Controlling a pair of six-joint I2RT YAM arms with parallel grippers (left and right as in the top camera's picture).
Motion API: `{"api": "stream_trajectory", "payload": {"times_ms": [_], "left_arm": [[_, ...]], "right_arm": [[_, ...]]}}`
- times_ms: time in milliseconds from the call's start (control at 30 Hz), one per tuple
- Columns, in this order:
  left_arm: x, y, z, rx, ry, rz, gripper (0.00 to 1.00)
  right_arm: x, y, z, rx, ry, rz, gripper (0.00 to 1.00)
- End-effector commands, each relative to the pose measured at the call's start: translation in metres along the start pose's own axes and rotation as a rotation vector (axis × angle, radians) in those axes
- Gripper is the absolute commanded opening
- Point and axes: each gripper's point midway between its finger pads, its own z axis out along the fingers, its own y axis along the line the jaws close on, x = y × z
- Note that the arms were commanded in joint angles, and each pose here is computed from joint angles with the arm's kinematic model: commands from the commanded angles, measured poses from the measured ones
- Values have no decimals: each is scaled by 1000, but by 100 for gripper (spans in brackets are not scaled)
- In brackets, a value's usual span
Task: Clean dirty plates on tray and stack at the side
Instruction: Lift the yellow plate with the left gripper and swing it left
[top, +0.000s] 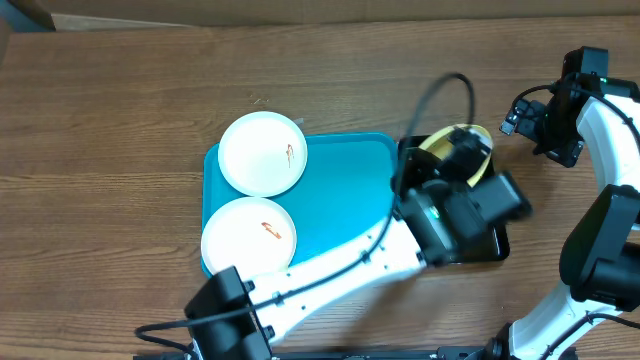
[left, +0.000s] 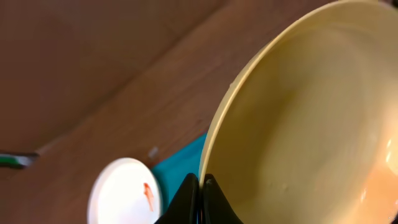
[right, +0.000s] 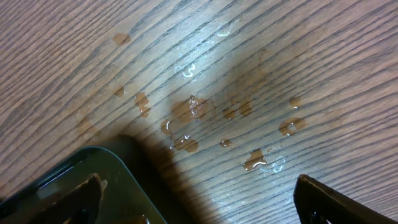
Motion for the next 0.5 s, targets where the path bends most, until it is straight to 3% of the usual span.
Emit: {"api": "stream_trajectory", "payload": {"times_ms": [0, 467], "left_arm": [[-23, 25, -22, -199, -111, 1, 4], [-36, 37, -32, -296, -172, -25, 4]], "right_arm": [[-8, 2, -8, -14, -28, 3, 100], [-8, 2, -8, -14, -28, 3, 100]]}}
